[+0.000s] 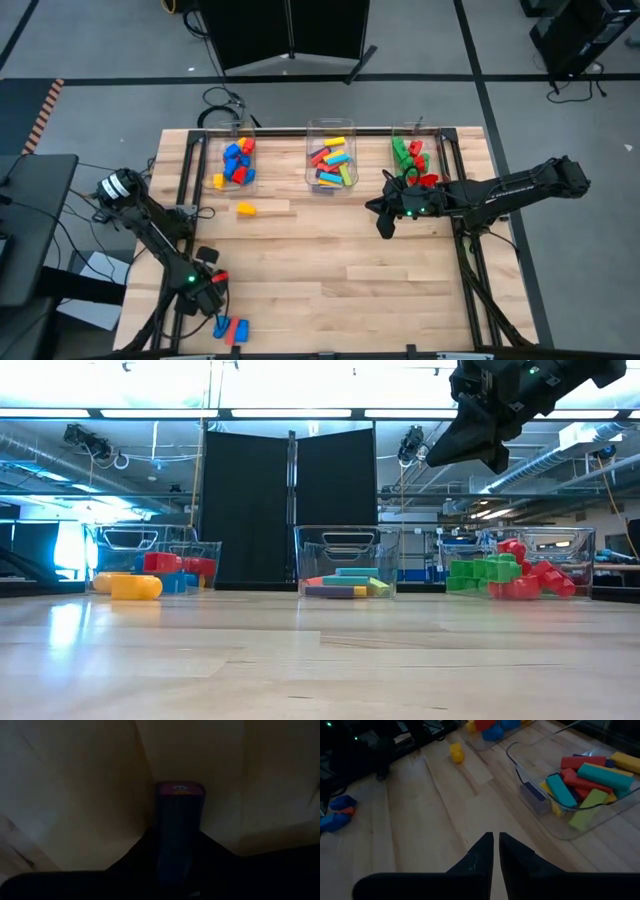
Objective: Sort blocks by size
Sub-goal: Put the purple block into the middle transparent bin
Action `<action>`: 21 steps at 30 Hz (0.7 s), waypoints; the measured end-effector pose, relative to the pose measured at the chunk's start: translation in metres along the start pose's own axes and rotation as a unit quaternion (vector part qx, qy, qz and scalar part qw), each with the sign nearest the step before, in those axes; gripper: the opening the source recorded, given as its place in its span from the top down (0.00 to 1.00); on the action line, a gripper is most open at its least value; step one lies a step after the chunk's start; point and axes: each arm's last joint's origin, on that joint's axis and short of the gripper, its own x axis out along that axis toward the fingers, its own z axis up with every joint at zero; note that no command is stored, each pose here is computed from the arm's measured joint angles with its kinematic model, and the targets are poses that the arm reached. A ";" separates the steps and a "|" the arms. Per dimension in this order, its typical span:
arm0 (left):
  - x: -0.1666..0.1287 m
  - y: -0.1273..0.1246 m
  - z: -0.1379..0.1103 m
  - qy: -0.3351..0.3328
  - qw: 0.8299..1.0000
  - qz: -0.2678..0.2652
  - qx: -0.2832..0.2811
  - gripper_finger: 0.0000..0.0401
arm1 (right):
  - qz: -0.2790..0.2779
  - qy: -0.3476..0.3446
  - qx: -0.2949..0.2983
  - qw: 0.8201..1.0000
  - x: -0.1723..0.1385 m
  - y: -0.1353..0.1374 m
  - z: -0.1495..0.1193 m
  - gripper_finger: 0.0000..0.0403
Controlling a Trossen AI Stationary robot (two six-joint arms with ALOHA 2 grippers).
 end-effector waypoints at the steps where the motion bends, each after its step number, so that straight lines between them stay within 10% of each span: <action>1: 0.000 0.000 0.000 -0.001 1.000 -0.001 -0.007 0.74 | 0.000 0.000 0.000 1.000 0.000 0.000 0.000 0.90; 21: -0.076 0.024 0.038 -0.088 0.986 -0.019 -0.138 0.74 | 0.000 0.000 0.000 1.000 0.000 0.000 0.000 0.92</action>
